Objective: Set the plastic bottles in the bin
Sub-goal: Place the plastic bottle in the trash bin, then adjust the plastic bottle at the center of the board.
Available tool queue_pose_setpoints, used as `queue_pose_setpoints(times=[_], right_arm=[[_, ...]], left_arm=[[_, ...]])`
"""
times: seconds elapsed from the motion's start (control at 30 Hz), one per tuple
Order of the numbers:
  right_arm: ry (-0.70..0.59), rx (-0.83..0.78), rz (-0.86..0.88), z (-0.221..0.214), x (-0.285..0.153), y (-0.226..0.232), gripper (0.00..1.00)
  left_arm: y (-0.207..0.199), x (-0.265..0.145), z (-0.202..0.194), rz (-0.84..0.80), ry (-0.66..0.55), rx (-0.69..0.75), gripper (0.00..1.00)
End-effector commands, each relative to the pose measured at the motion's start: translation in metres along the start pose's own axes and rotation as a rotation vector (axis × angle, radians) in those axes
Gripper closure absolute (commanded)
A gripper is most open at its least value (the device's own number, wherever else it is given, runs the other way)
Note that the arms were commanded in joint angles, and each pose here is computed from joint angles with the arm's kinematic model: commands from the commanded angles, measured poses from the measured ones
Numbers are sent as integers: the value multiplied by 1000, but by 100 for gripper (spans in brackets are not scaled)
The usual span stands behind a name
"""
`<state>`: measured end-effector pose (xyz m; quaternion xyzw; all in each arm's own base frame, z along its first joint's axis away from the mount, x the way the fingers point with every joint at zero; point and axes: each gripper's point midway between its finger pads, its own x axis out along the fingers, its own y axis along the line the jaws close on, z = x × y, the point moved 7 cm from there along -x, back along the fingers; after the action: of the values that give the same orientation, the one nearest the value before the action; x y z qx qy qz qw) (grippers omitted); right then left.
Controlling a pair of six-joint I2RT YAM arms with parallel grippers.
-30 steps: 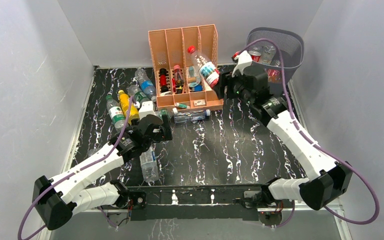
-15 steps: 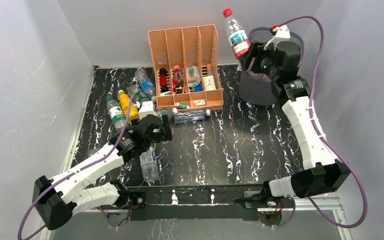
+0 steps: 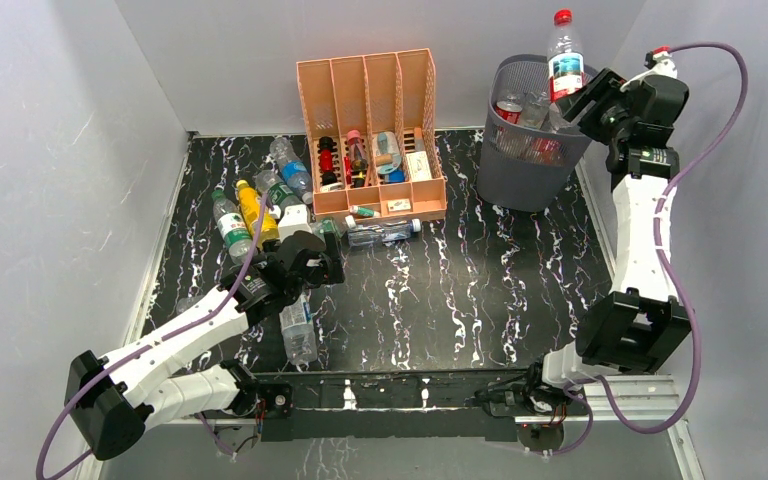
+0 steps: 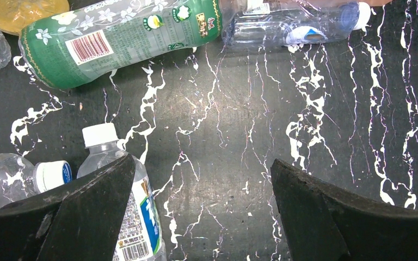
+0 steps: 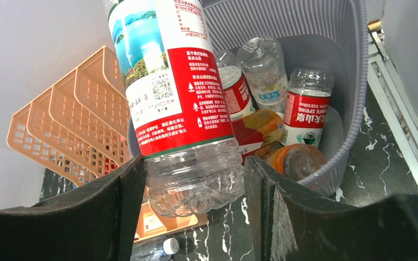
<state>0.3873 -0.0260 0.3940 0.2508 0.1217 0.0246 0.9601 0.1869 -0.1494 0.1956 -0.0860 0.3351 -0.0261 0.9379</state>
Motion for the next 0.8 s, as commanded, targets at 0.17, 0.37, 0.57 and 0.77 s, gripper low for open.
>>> queue_pose_setpoints(times=[0.17,0.37,0.57,0.77], right_arm=[[-78,53,85,32,-8,4,21],[-65,59,69,36,-3,-1,10],[-51,67,57,41,3,-5,8],[-55,68,103,40,-5,2,7]], left_arm=[[2,-1,1,4,-4,-5,5],[1,-1,1,2,-2,-4,5],[1,-2,2,3,-2,-4,5],[1,-1,1,2,-3,-6,5]])
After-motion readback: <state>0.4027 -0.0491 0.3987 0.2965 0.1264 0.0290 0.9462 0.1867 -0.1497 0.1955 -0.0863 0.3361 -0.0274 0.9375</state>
